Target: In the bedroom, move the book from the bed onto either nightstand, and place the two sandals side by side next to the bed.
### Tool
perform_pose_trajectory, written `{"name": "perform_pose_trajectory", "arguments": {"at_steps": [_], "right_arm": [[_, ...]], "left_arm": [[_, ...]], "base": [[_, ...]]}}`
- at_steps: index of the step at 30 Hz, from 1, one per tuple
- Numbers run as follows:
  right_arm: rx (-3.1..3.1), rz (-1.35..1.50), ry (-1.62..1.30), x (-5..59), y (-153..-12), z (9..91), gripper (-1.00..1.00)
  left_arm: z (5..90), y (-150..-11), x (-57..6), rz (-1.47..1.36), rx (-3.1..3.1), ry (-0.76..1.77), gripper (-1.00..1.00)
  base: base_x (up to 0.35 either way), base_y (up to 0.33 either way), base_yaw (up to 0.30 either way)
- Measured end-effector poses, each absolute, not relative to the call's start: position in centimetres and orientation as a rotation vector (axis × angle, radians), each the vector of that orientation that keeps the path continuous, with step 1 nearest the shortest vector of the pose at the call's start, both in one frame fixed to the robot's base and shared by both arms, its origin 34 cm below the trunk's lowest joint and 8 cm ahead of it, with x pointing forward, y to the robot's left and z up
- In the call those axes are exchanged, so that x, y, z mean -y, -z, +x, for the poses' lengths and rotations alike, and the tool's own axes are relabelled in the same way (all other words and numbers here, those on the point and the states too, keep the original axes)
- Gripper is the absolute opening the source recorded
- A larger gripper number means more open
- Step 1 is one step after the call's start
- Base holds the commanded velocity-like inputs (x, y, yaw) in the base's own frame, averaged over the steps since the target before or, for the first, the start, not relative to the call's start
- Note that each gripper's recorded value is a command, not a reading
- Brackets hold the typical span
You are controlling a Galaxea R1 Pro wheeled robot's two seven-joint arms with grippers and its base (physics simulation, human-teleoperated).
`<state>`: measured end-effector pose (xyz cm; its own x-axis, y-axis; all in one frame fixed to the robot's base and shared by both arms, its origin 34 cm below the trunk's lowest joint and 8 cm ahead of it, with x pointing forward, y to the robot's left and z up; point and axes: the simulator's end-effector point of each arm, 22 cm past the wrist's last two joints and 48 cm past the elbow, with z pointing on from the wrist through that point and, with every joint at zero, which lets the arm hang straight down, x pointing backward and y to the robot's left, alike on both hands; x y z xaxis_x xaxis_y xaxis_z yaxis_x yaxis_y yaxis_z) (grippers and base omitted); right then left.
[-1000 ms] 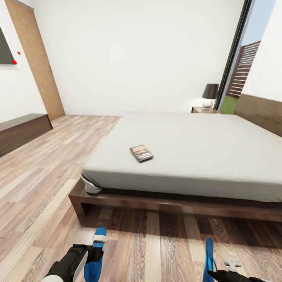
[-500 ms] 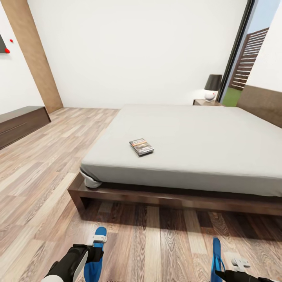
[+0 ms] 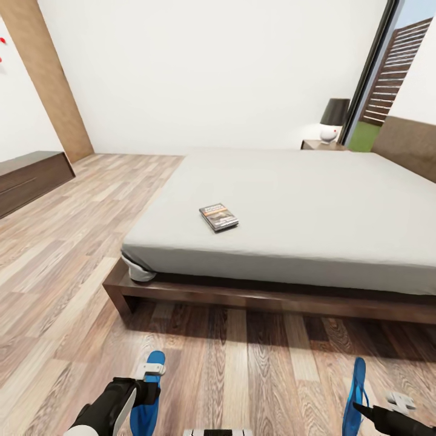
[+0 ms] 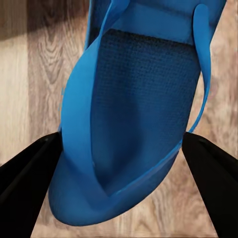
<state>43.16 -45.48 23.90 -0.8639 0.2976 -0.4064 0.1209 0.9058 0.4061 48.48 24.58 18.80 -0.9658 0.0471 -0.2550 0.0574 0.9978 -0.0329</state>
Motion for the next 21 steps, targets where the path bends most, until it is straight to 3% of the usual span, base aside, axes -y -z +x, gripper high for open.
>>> {"name": "perform_pose_trajectory", "arguments": {"at_steps": [21], "right_arm": [[-2.632, 0.299, -0.657, 43.9, -22.3, 41.1, -1.0]], "left_arm": [[45.6, -15.2, -24.8, 0.076, -2.967, 0.059, -1.0]], "base": [[0.0, 0.0, 0.0]]}}
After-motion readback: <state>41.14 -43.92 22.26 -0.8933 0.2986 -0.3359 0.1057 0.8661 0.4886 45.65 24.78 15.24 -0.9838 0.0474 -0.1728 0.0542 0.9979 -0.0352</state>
